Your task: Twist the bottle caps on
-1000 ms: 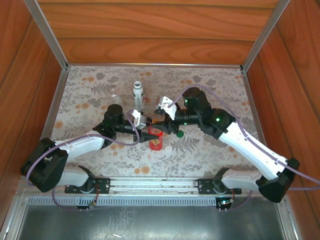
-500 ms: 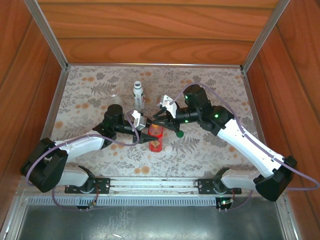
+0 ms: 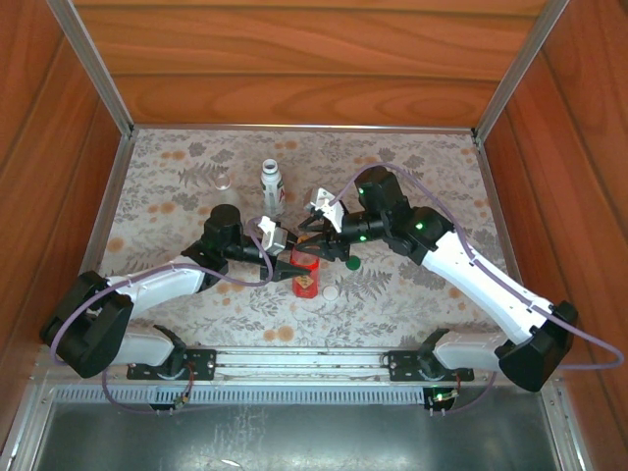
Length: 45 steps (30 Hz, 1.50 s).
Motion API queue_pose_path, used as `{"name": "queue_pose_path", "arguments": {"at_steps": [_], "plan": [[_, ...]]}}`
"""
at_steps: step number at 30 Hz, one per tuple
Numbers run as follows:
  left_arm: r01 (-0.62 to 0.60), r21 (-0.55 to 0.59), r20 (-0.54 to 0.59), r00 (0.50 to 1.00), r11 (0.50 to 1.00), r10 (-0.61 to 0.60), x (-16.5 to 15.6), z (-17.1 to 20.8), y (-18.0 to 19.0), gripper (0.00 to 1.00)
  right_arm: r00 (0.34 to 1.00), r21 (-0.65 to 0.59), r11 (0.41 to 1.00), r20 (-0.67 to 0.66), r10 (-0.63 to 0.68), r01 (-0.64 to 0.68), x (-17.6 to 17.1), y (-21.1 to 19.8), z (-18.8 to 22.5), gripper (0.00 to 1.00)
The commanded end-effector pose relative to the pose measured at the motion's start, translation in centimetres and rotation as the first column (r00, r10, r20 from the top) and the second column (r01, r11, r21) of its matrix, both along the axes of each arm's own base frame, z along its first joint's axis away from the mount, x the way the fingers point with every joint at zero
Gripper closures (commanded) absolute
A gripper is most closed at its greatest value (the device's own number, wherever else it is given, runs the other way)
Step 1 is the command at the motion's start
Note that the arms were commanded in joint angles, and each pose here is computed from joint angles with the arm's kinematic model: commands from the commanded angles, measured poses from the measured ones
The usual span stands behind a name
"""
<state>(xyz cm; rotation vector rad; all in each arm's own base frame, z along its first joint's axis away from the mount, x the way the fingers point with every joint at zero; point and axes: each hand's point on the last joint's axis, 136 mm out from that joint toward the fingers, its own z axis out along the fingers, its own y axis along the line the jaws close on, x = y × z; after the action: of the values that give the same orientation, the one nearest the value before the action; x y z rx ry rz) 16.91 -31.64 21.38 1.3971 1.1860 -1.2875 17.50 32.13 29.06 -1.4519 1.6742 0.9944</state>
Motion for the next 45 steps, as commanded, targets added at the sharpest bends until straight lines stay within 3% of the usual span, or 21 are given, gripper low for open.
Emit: {"name": "queue_pose_path", "arguments": {"at_steps": [1, 7, 9, 13, 19, 22, 25, 28, 30, 33, 35, 37, 39, 41, 45], "plan": [[0.022, -0.039, 0.051, 0.999, 0.999, -0.02, -0.2, 1.7, 0.1, 0.44, 0.999, 0.013, 0.999, -0.032, 0.037, -0.036, -0.7, 0.0, -0.1, 0.49], [0.019, -0.038, 0.051, 0.999, 0.999, -0.017, -0.1, 1.7, 0.1, 0.44, 0.998, 0.017, 0.999, -0.04, 0.039, -0.039, -0.7, 0.0, 0.0, 0.65], [0.017, -0.039, 0.051, 0.999, 0.999, -0.015, -0.1, 1.8, 0.2, 0.44, 0.998, 0.014, 0.999, -0.05, 0.045, -0.045, -0.8, 0.0, -0.1, 0.66], [0.017, -0.038, 0.05, 0.999, 0.999, -0.015, -0.1, 1.8, 0.2, 0.44, 0.997, 0.003, 0.999, -0.058, 0.044, -0.044, -0.7, 0.0, -0.4, 0.56], [0.001, -0.036, 0.051, 0.999, 0.999, 0.001, 0.1, 1.7, 0.2, 0.44, 0.998, 0.001, 1.0, -0.055, 0.03, -0.03, -0.5, 0.0, -0.4, 0.71], [-0.041, -0.034, 0.061, 0.997, 0.999, 0.043, 0.8, 1.7, 0.1, 0.44, 0.999, -0.004, 1.0, -0.031, -0.022, 0.021, 0.5, -0.1, -0.4, 0.79], [-0.177, -0.03, 0.104, 0.978, 0.984, 0.18, 3.2, 1.7, 0.1, 0.44, 0.983, -0.052, 0.982, 0.002, -0.184, 0.184, 3.2, -0.7, -1.0, 0.84], [-0.397, -0.017, 0.144, 0.907, 0.917, 0.396, 7.3, 1.5, 0.1, 0.44, 0.88, -0.107, 0.874, 0.072, -0.469, 0.474, 8.2, -2.6, -1.7, 0.89], [-0.519, -0.005, 0.154, 0.844, 0.855, 0.514, 10.0, 1.4, 0.0, 0.44, 0.81, -0.101, 0.804, 0.089, -0.579, 0.586, 10.1, -3.5, -2.1, 0.91], [-0.622, 0.002, 0.153, 0.774, 0.783, 0.614, 12.8, 1.5, -0.5, 0.44, 0.639, -0.091, 0.632, 0.105, -0.762, 0.769, 13.2, -5.3, -3.1, 0.93], [-0.678, -0.004, 0.152, 0.726, 0.735, 0.671, 13.9, 1.9, -0.6, 0.44, 0.469, -0.091, 0.462, 0.092, -0.878, 0.882, 15.0, -7.3, -4.1, 0.93], [-0.694, -0.006, 0.154, 0.711, 0.72, 0.686, 14.3, 2.0, -0.9, 0.44, 0.366, -0.115, 0.357, 0.072, -0.928, 0.927, 16.0, -8.2, -5.1, 0.93], [-0.691, 0.002, 0.16, 0.714, 0.723, 0.682, 14.2, 1.7, -1.0, 0.44, 0.364, -0.128, 0.354, 0.065, -0.929, 0.926, 16.4, -7.7, -5.5, 0.93], [-0.681, 0.011, 0.167, 0.723, 0.732, 0.67, 13.8, 1.2, -1.0, 0.44, 0.409, -0.109, 0.402, 0.045, -0.912, 0.909, 16.3, -6.8, -5.0, 0.9], [-0.637, 0.023, 0.19, 0.759, 0.77, 0.622, 12.3, 0.3, -0.7, 0.44, 0.647, 0.023, 0.647, 0.029, -0.762, 0.762, 14.4, -3.7, -1.6, 0.79]]}}
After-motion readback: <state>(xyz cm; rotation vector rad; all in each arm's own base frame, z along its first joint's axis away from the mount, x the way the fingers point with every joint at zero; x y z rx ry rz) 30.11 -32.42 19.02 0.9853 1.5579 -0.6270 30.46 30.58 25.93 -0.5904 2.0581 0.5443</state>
